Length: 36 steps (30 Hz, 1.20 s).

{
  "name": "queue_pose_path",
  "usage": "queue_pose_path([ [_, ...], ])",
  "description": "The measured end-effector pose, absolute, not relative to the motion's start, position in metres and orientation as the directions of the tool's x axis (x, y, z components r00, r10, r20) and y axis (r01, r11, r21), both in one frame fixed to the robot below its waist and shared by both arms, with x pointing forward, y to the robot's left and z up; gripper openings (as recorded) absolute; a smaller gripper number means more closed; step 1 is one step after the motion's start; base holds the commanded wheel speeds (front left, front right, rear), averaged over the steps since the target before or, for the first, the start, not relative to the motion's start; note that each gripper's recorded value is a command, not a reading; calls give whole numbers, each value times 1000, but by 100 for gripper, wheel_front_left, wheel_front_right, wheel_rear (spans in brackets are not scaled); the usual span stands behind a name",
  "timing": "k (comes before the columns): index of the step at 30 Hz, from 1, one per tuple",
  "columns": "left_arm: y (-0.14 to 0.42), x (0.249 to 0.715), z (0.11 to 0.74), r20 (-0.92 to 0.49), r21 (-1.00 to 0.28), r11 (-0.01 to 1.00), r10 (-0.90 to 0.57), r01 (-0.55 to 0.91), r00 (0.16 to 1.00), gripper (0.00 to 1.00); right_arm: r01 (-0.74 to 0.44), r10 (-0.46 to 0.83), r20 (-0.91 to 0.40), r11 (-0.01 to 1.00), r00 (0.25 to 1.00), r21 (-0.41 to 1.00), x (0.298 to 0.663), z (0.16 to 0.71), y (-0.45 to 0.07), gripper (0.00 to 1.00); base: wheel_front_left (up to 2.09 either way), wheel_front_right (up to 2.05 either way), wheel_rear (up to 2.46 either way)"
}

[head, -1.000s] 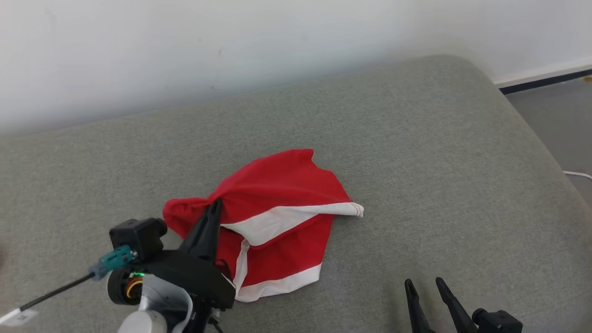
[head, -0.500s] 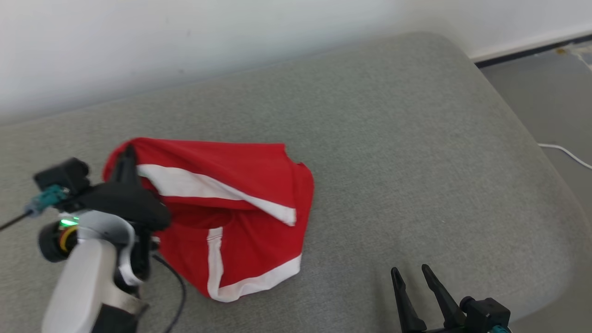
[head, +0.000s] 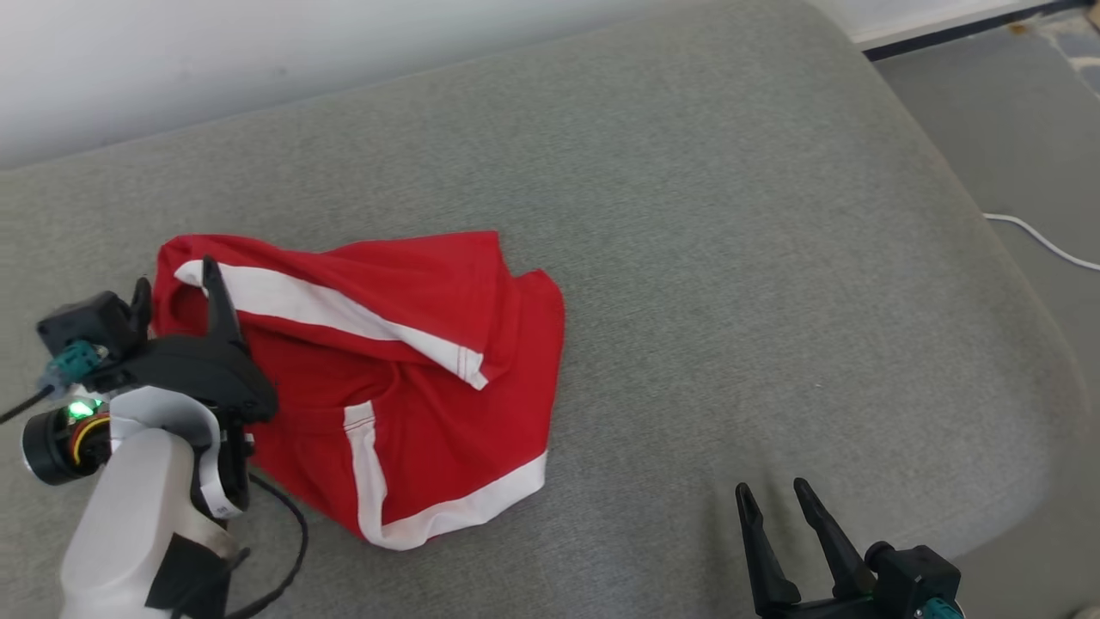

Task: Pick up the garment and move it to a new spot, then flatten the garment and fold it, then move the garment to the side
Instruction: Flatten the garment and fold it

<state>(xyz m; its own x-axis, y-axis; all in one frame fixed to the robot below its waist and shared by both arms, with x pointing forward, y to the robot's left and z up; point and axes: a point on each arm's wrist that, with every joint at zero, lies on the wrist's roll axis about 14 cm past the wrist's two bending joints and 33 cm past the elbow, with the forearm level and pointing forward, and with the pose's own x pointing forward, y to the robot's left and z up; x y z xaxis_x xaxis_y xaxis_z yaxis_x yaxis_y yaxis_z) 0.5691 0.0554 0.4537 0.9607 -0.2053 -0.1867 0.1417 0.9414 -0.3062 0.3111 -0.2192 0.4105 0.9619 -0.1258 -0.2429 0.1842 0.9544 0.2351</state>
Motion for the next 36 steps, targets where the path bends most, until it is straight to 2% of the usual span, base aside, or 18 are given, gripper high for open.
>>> queue_pose_path([
  [9,70,543,456,-152,-227,953,-237,200,959,100,92,-33,-230,963,973,254,327,411,-194,100,0,0,0],
  [19,52,502,481,-124,-119,928,-368,354,922,100,16,35,-178,961,983,276,328,424,-174,100,0,0,0],
  [27,6,475,465,-252,-85,848,-526,522,813,100,47,-1,-162,958,987,282,319,430,-183,100,0,0,0],
  [36,-25,454,432,-454,-76,778,-584,623,673,100,103,-57,-166,954,984,283,307,430,-198,100,0,0,0],
])
